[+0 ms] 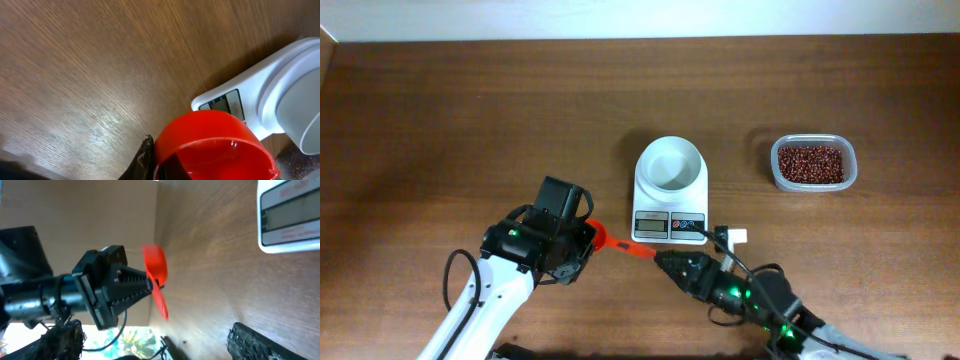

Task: Scoop and weigh 50g on scale
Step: 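Move the right gripper to the scoop handle and grasp it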

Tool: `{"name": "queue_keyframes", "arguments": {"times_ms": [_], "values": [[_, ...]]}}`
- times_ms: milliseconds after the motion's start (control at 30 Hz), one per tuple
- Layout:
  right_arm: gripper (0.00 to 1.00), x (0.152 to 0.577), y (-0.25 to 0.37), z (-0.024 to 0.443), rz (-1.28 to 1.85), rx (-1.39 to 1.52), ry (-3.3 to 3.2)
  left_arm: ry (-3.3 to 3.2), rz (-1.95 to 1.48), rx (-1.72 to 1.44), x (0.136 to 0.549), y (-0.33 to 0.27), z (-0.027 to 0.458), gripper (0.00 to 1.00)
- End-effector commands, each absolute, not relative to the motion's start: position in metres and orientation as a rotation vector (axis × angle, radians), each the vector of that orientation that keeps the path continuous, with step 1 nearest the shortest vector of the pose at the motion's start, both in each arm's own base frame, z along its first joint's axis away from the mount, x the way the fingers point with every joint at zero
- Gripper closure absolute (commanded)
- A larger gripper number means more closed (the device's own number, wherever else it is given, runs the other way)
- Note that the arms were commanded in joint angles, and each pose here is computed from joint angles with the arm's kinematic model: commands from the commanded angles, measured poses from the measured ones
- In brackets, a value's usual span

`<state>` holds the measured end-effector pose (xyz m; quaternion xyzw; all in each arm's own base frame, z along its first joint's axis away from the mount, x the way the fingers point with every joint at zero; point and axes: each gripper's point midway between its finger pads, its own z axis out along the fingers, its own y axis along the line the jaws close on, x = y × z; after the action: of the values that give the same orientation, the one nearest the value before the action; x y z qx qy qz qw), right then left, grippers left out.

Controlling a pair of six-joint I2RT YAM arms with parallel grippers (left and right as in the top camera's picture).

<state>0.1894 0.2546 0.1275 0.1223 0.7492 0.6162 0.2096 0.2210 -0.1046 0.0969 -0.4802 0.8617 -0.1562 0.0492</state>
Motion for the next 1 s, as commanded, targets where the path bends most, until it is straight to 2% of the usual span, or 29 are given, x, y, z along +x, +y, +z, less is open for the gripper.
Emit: {"name": "queue_keyframes", "arguments": {"times_ms": [0,100,200,467,667,800,967], "values": [[0.08,0.193,0.275,0.142,1.727,0.247,2.073,2.630,-0.510,-1.467,0.222,-0.110,0.100,1.00],[0.15,0.196,0.284,0.139,1.724,0.241,2.099,2.644,-0.534,-1.469,0.220,-0.113,0.100,1.00],[0.28,0.198,0.287,0.140,1.727,0.238,2.101,2.663,-0.566,-1.470,0.218,-0.118,0.101,1.00],[0.39,0.196,0.289,0.141,1.717,0.176,2.098,2.741,-0.652,-1.431,0.208,-0.137,0.104,1.00],[0.53,0.192,0.290,0.141,1.724,0.145,2.104,2.776,-0.650,-1.377,0.203,-0.145,0.104,1.00],[0.56,0.191,0.291,0.141,1.715,0.112,2.100,2.821,-0.651,-1.234,0.203,-0.147,0.104,1.00],[0.70,0.188,0.292,0.141,1.731,0.092,2.107,2.822,-0.650,-1.235,0.203,-0.147,0.104,1.00]]}}
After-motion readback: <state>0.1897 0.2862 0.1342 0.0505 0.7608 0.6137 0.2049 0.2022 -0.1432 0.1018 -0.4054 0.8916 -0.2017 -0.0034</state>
